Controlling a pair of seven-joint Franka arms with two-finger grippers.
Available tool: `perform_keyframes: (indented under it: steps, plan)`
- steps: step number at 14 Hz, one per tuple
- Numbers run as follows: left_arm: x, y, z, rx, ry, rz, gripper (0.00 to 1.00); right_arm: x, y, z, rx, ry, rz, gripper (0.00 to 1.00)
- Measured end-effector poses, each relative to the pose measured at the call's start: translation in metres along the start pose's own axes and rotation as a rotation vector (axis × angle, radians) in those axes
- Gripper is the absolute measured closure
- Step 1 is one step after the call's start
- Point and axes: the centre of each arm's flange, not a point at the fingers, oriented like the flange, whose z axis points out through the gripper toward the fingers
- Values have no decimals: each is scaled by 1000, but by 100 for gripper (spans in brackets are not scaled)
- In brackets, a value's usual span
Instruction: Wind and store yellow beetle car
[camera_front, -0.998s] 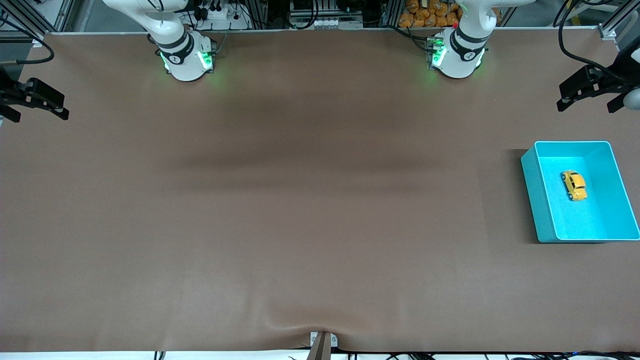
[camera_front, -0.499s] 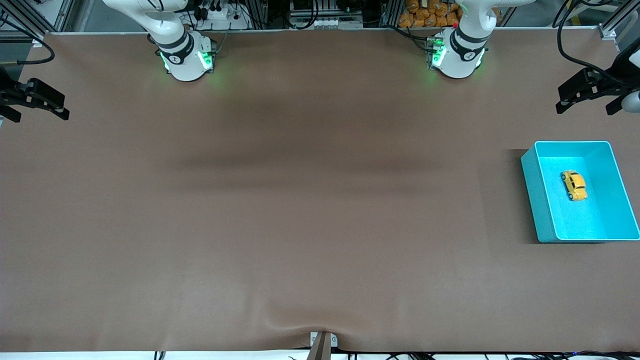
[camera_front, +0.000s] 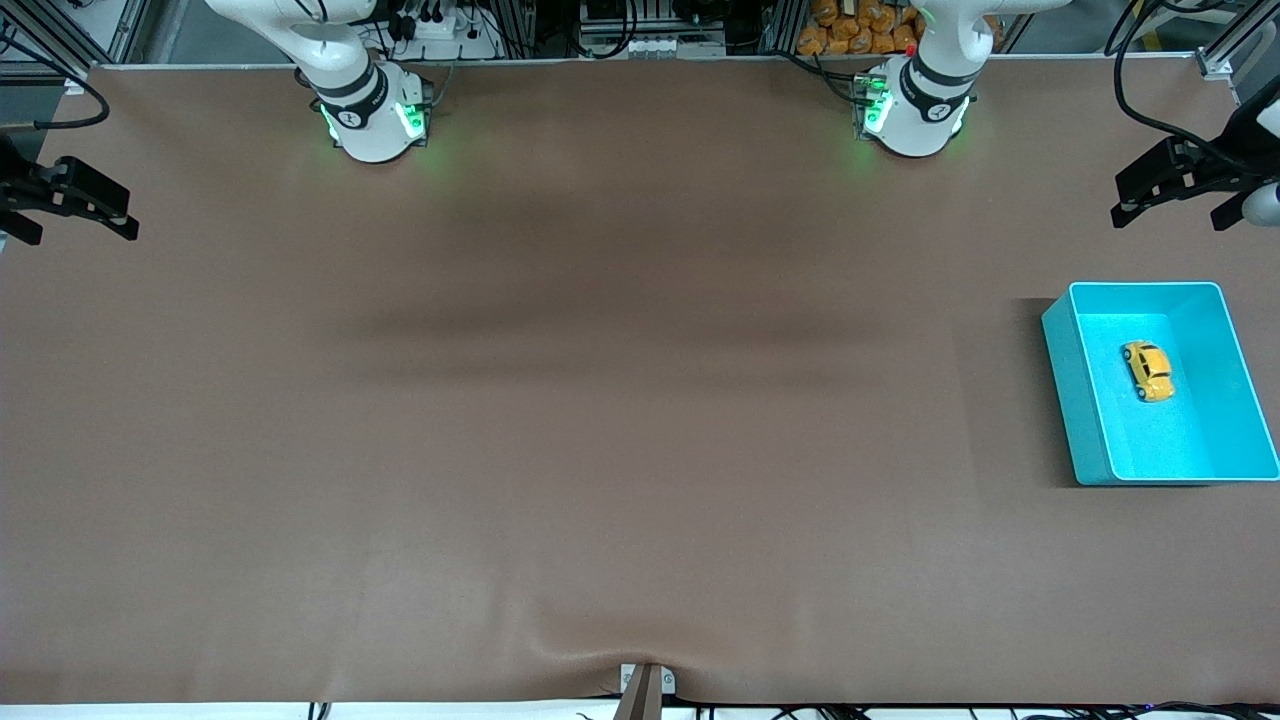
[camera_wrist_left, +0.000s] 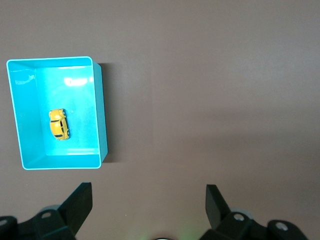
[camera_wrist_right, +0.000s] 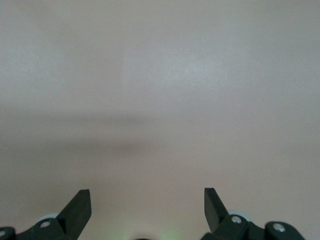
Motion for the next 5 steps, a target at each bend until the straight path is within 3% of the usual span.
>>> perform_keyframes:
  steps: [5]
  plan:
    - [0,0,1,0,-2,0,0,0,0,0,0,0,0,0]
